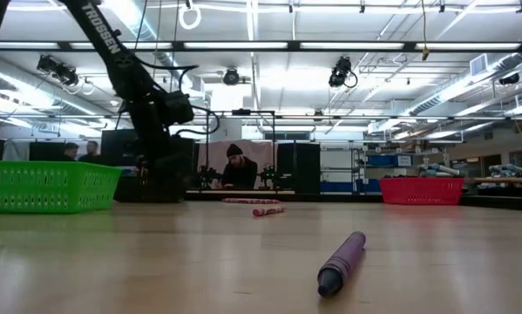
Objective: Sort crayons
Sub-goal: Put the violet crayon into the black bin
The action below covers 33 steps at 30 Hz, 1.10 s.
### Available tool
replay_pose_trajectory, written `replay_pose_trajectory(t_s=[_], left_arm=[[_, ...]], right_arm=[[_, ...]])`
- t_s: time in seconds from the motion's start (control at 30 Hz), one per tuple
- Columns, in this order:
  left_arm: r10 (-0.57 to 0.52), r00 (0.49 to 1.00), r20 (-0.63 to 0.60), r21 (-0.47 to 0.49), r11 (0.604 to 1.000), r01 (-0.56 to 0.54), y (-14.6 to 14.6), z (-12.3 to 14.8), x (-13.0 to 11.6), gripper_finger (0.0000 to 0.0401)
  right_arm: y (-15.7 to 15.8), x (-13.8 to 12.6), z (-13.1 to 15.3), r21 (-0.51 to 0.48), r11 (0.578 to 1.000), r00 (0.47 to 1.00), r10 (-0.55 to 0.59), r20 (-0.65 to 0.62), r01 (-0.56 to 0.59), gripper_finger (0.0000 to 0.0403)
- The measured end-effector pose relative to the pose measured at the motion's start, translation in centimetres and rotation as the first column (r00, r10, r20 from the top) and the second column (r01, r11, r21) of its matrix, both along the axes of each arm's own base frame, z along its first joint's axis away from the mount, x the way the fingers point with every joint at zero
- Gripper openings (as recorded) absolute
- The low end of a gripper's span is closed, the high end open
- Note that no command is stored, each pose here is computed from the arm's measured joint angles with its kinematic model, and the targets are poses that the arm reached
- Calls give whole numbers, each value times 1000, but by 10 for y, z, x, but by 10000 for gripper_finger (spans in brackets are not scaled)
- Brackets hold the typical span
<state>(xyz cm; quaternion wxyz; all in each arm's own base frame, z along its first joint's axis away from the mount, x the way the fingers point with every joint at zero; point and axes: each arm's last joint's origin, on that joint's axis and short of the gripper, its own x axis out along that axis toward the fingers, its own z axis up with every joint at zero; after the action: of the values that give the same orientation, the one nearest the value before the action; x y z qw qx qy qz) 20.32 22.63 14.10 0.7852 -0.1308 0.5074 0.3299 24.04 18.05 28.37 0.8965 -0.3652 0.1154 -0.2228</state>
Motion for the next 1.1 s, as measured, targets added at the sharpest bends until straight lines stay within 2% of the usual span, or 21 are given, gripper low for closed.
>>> replay_pose_trajectory(t_s=[0.2,0.37,0.53,0.7,0.9,1.1], left_arm=[[10,1000,7,20,1000,-10,5,0,-3,54],[-7,1000,-23,7,1000,7,3,-1,-5,92],[44,996,-81,34,999,-41,4,4,-14,131],[76,991,-113,59,996,-70,-3,25,-25,152],[134,989,-59,90,988,-128,-19,59,-39,153],[296,954,42,67,952,-299,-34,81,-52,153]], right_arm=[[-6,5,0,13,1000,1000,2,3,-2,123],[-11,9,-2,29,999,1000,-16,6,16,123],[-14,9,-6,19,1000,1000,-23,-5,23,123],[-14,9,-6,18,1000,1000,-24,-6,24,123],[-14,9,-6,17,1000,1000,-24,-6,24,123],[-13,9,-6,22,1000,1000,-14,-2,14,123]])
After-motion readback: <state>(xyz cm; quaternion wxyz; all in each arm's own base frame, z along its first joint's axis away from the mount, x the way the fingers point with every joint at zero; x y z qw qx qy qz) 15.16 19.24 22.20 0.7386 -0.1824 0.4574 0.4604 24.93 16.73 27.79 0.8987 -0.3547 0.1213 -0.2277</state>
